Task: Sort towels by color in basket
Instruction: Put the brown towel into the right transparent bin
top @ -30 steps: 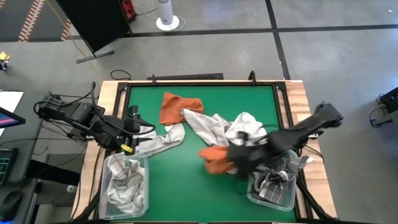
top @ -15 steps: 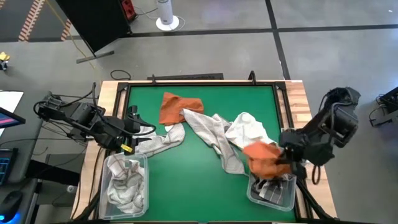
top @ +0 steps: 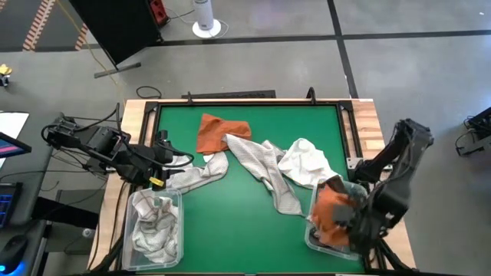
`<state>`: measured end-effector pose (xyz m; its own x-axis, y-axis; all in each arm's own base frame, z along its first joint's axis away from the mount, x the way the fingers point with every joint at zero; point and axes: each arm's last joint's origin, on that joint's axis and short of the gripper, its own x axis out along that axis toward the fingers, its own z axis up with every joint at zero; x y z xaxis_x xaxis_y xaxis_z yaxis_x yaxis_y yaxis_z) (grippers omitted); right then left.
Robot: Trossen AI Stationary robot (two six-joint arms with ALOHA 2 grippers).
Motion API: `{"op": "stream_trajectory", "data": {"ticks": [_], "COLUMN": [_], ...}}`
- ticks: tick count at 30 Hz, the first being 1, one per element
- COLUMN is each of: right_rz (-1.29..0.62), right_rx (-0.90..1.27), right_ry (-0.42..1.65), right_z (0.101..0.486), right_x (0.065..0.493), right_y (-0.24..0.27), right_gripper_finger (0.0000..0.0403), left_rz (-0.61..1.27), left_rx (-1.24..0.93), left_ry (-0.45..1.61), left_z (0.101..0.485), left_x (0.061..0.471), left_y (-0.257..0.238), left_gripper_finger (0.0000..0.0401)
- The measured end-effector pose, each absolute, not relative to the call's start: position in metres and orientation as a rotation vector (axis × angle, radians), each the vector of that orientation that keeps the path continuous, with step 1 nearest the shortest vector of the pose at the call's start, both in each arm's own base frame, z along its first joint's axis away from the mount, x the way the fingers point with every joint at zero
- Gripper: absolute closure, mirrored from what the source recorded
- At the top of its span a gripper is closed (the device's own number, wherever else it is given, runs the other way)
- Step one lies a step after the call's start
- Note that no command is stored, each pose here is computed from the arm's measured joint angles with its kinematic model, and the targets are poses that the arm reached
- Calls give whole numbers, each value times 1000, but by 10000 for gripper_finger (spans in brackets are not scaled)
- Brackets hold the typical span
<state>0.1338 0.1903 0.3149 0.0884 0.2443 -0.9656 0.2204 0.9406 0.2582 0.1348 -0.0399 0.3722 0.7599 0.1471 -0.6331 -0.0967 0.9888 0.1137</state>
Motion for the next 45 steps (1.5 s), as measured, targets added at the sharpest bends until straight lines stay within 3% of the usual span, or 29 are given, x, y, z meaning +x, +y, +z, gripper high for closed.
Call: {"op": "stream_trajectory", "data": {"ticks": [10, 15, 20, 27, 34, 45], "right_rz": [-263, -175, -189, -464, -530, -576], "right_rx": [381, 346, 481, 736, 733, 534], "right_ry": [1586, 1556, 1472, 1322, 1307, 1307], "right_z": [253, 225, 216, 245, 249, 201], "right_x": [194, 212, 201, 165, 149, 180], "right_y": [203, 211, 212, 206, 205, 223], "right_gripper_finger": [372, 372, 372, 349, 341, 239], "left_rz": [137, 146, 154, 156, 161, 166], "left_rx": [70, 73, 74, 75, 65, 51], "left_ry": [702, 739, 769, 777, 777, 775], "left_z": [372, 369, 367, 366, 366, 366], "left_x": [134, 132, 129, 129, 129, 129], "left_y": [-40, -39, -38, -38, -38, -38], "left_gripper_finger": [166, 166, 166, 166, 166, 166]}}
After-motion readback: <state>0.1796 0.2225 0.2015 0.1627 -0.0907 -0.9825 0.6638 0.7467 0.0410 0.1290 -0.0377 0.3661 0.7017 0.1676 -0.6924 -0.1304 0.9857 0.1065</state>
